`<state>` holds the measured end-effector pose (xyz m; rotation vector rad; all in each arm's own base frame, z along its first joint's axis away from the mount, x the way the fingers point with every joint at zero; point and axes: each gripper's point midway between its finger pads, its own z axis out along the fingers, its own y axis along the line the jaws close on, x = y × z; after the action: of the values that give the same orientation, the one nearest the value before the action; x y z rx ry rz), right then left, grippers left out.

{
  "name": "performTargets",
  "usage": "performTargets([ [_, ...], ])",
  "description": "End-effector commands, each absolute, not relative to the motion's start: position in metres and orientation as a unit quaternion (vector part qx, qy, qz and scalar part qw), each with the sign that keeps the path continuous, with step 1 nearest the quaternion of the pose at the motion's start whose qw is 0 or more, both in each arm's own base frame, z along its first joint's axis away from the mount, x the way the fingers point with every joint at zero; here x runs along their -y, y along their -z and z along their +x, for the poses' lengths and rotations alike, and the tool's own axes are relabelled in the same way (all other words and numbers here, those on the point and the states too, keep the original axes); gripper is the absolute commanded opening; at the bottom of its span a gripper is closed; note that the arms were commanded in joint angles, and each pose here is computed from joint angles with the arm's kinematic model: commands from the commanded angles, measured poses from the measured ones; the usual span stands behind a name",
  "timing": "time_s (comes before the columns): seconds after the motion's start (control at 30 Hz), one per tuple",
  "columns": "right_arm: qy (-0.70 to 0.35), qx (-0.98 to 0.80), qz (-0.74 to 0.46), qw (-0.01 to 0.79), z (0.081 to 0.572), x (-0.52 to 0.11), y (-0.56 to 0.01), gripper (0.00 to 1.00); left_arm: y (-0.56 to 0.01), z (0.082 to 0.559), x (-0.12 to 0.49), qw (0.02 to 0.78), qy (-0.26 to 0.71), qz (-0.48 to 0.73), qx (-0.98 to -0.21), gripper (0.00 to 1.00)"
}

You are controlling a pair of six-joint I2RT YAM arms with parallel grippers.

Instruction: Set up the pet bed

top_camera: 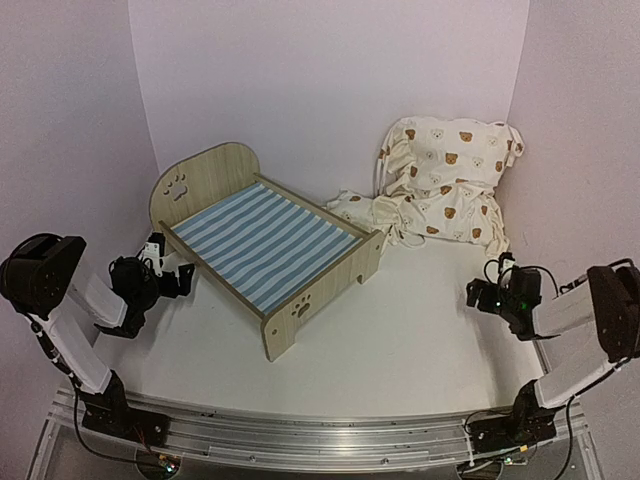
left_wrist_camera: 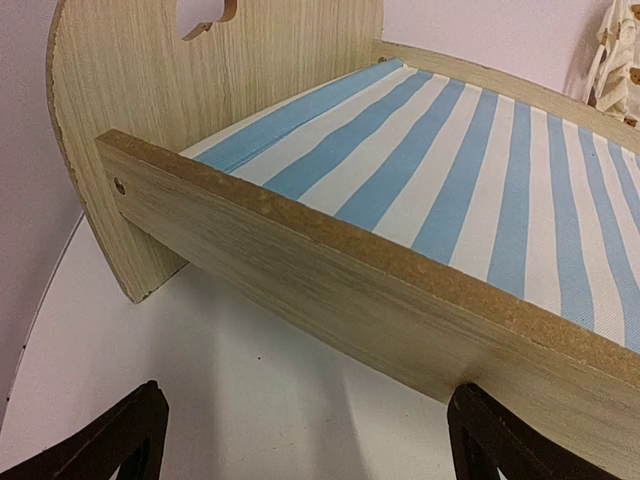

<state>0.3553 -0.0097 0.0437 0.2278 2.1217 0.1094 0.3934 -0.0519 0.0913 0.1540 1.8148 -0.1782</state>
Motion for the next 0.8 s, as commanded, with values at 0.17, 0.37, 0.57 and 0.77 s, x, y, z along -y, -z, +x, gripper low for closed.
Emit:
performTargets([
  [0.17, -0.202, -0.802, 0.249, 0.505, 0.375, -0.004, -0.148, 0.98, -0.127, 0.386, 0.06, 0.637, 0.09, 0.086, -0.76, 1.0],
  [0.37, -0.29, -0.815, 0.274, 0.42, 0.379, -0.037, -0.166, 0.95, -0.148, 0.37, 0.061, 0.625, 0.061, 0.134, -0.767, 1.0],
  [0.57, -0.285, -0.851, 0.246, 0.366, 0.385, -0.085, -0.176, 0.86, -0.195, 0.317, 0.094, 0.64, 0.105, 0.252, -0.718, 1.0],
  [0.77, -0.268, -0.885, 0.221, 0.309, 0.394, -0.151, -0.174, 0.79, -0.222, 0.28, 0.125, 0.595, 0.149, 0.38, -0.692, 1.0],
])
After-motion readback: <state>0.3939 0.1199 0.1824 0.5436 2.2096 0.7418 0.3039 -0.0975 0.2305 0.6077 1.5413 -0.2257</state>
